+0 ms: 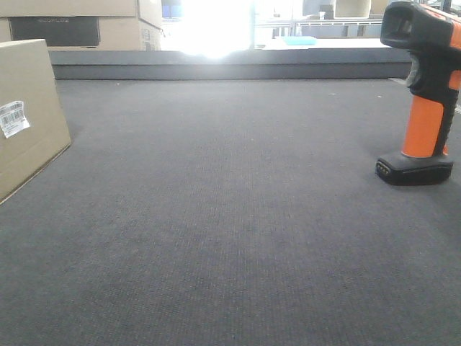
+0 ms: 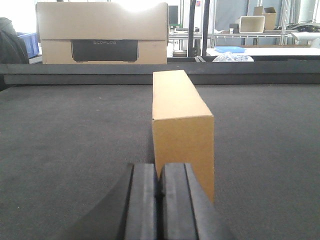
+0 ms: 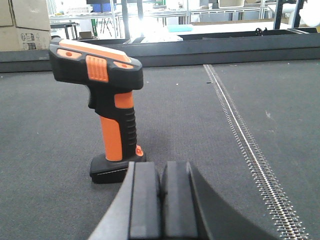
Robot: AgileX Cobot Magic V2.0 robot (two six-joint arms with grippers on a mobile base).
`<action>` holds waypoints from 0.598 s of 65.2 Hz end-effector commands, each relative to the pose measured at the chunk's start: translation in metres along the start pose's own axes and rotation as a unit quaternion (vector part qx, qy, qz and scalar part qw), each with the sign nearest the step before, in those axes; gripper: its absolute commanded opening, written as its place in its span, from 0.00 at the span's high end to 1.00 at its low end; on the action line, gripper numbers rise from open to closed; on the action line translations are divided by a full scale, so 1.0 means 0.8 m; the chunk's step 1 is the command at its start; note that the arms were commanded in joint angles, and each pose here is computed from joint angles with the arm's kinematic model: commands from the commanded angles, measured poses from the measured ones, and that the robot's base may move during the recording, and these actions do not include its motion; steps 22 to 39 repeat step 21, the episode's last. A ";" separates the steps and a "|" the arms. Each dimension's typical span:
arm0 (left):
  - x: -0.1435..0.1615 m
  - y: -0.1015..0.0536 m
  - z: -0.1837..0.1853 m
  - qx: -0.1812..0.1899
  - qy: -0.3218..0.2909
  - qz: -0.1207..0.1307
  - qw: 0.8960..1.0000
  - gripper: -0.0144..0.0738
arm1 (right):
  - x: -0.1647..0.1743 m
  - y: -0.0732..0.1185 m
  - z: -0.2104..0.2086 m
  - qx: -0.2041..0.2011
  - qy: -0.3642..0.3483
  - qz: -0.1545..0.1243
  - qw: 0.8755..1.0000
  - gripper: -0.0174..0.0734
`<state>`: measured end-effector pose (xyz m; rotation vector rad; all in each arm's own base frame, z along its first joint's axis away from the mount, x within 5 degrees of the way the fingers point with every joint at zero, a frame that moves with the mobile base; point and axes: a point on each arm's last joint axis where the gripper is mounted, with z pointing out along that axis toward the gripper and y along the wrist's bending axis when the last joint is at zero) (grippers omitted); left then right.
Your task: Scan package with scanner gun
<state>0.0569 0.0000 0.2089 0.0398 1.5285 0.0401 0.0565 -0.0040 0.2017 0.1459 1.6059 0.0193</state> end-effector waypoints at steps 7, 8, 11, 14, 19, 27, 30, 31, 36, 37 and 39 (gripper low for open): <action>-0.002 0.000 -0.001 0.002 -0.009 -0.004 1.000 0.96 | -0.003 0.000 0.000 0.002 -0.013 0.000 1.000 0.98; -0.002 0.000 -0.001 0.002 -0.009 -0.004 1.000 0.96 | -0.003 0.000 0.000 0.002 -0.013 0.000 1.000 0.98; -0.002 0.000 -0.001 0.002 -0.009 -0.004 1.000 0.96 | -0.003 0.000 0.000 0.002 -0.013 0.000 1.000 0.98; -0.002 0.000 -0.001 0.002 -0.009 -0.004 1.000 0.96 | -0.003 0.000 0.000 0.002 -0.013 0.000 1.000 0.98; -0.002 0.000 -0.001 0.002 -0.009 -0.004 1.000 0.96 | -0.003 0.000 0.000 0.002 -0.013 0.000 1.000 0.98; -0.002 0.000 -0.001 0.002 -0.009 -0.004 1.000 0.96 | -0.003 0.000 0.000 0.002 -0.013 0.000 1.000 0.98; -0.002 0.000 -0.001 0.002 -0.009 -0.004 1.000 0.96 | -0.003 0.000 0.000 0.002 -0.013 0.000 1.000 0.98; -0.002 0.000 -0.001 0.002 -0.009 -0.004 1.000 0.96 | -0.003 0.000 0.000 0.002 -0.013 0.000 1.000 0.98; -0.002 0.000 -0.001 0.002 -0.009 -0.004 1.000 0.96 | -0.003 0.000 0.000 0.002 -0.013 0.000 1.000 0.98; -0.002 0.000 -0.001 0.002 -0.009 -0.004 1.000 0.96 | -0.003 0.000 0.000 0.002 -0.013 0.000 1.000 0.98; -0.002 0.000 -0.001 0.002 -0.009 -0.004 1.000 0.96 | -0.003 0.000 0.000 0.002 -0.013 0.000 1.000 0.98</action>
